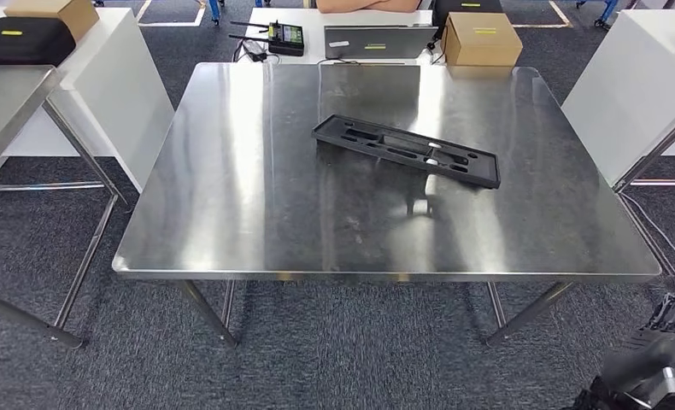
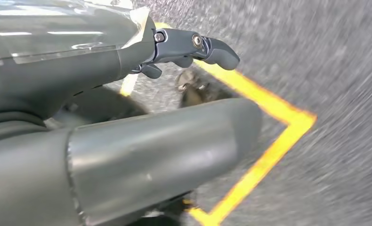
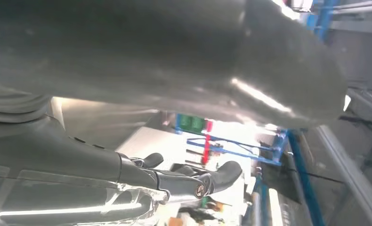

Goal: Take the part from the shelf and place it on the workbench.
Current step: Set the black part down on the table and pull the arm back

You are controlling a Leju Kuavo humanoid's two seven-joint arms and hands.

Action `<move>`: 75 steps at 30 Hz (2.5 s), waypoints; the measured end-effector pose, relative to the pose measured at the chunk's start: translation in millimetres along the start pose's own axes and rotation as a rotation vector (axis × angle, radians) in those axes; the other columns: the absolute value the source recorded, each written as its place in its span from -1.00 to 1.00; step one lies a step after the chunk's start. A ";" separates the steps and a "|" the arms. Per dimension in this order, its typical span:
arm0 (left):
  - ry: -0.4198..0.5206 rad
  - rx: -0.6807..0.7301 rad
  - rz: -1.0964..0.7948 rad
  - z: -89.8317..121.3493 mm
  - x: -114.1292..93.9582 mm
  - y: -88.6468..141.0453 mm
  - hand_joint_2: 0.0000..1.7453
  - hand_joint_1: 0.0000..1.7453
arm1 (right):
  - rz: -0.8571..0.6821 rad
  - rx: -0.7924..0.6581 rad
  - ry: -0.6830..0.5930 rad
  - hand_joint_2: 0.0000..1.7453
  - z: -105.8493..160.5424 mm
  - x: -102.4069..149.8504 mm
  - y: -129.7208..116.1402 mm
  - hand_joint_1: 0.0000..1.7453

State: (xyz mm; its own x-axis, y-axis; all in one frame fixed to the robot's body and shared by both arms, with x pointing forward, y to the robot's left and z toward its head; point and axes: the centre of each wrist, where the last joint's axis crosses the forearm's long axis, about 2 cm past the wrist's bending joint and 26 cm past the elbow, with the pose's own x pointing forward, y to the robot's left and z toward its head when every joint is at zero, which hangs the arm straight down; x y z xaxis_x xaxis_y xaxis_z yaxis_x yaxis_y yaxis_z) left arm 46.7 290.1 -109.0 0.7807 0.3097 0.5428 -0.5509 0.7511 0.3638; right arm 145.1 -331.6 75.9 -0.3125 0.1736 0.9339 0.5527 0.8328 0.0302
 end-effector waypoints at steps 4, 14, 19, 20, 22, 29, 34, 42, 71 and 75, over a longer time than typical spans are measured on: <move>0.003 0.095 0.101 -4.7 2.0 7.1 -1.00 -1.00 | 0.001 0.016 0.053 -1.00 5.8 -12.9 -3.5 -1.00; 0.119 0.211 0.159 -3.5 -6.2 15.2 -1.00 -1.00 | -0.048 0.040 0.108 -1.00 -0.3 -34.7 19.6 -1.00; 0.132 0.217 0.156 -1.4 -10.3 15.8 -1.00 -1.00 | -0.067 0.044 0.121 -1.00 0.5 -39.6 28.3 -1.00; 0.133 0.218 0.156 -1.3 -10.5 15.8 -1.00 -1.00 | -0.068 0.044 0.125 -1.00 1.3 -40.4 28.8 -1.00; 0.134 0.218 0.158 -1.2 -10.4 15.6 -1.00 -1.00 | -0.068 0.045 0.131 -1.00 2.1 -41.5 29.4 -1.00; 0.134 0.220 0.159 -1.7 -9.8 15.8 -1.00 -1.00 | -0.072 0.049 0.135 -1.00 1.2 -43.5 31.4 -1.00; 0.135 0.220 0.160 -1.5 -9.8 15.4 -1.00 -1.00 | -0.066 0.052 0.140 -1.00 1.3 -45.3 29.5 -1.00; 0.137 0.220 0.159 -0.8 -10.9 15.5 -1.00 -1.00 | -0.069 0.056 0.139 -1.00 0.2 -45.9 30.9 -1.00; 0.157 0.166 0.096 16.2 -18.2 -6.8 -1.00 -1.00 | 0.017 -0.023 0.162 -1.00 -1.3 -53.3 13.4 -1.00; 0.157 0.161 0.077 16.3 -19.3 -5.6 -1.00 -1.00 | 0.026 -0.034 0.181 -1.00 8.8 -53.7 7.4 -1.00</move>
State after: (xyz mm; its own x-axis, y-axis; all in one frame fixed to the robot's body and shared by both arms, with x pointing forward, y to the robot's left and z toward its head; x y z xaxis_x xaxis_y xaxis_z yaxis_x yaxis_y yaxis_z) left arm 29.8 270.5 -109.2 0.7640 0.4590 0.4535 -0.6407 0.6228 0.4490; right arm 159.1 -330.2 22.8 -0.1552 0.0952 0.9833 0.5856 0.8105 0.0140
